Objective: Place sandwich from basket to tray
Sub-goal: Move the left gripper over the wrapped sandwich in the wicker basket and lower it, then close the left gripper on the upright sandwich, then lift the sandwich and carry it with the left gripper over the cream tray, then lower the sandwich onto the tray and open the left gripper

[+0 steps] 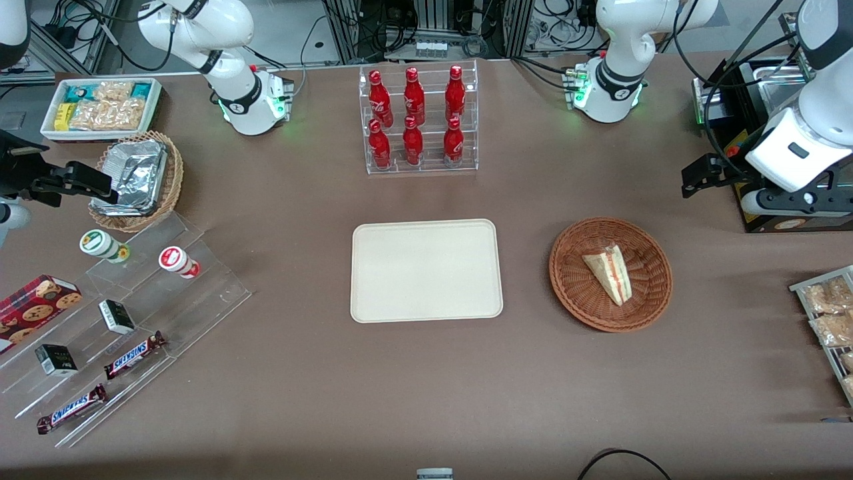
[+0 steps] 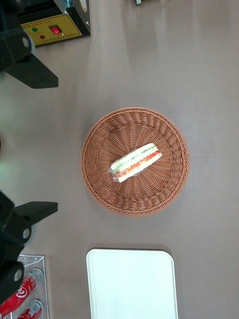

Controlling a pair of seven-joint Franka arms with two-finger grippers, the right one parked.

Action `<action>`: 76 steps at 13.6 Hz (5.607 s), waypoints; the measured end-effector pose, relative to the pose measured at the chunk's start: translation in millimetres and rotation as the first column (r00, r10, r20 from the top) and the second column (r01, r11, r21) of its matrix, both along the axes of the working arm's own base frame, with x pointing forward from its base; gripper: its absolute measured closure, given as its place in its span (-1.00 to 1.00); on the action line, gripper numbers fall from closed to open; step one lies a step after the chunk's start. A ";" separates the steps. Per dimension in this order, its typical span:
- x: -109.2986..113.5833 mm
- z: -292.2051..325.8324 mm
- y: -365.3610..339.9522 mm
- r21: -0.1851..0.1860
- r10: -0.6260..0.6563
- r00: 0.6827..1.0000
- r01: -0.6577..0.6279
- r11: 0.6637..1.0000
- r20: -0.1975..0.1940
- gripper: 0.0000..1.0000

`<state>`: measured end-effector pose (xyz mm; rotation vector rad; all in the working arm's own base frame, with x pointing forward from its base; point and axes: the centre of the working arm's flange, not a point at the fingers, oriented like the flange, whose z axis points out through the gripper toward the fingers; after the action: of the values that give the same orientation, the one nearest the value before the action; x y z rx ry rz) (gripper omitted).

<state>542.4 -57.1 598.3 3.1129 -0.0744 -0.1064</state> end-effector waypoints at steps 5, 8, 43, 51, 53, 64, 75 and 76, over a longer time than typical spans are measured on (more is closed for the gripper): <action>3.9 -19.8 0.2 0.002 -0.002 1.000 0.002 1.000 -0.031 -1.00; 7.7 -76.4 -0.4 0.004 0.001 0.999 0.000 1.000 -0.052 -1.00; -15.9 -345.3 -41.1 0.036 0.694 0.719 -0.694 0.719 0.009 -0.17; 19.7 -279.4 -57.3 0.103 0.655 0.754 -0.648 0.755 -0.051 0.67; 25.5 -258.5 -79.5 0.099 0.623 0.781 -0.616 0.781 -0.050 0.70; -19.4 -271.9 -287.9 0.073 0.296 0.954 -0.292 0.954 -0.052 0.70; -45.2 -335.0 -472.0 0.039 0.305 0.952 -0.303 0.952 -0.035 0.70; -40.7 -340.3 -475.2 0.038 0.309 0.950 -0.307 0.951 -0.036 0.70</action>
<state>501.8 -532.3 258.0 3.1038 0.4173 -0.1653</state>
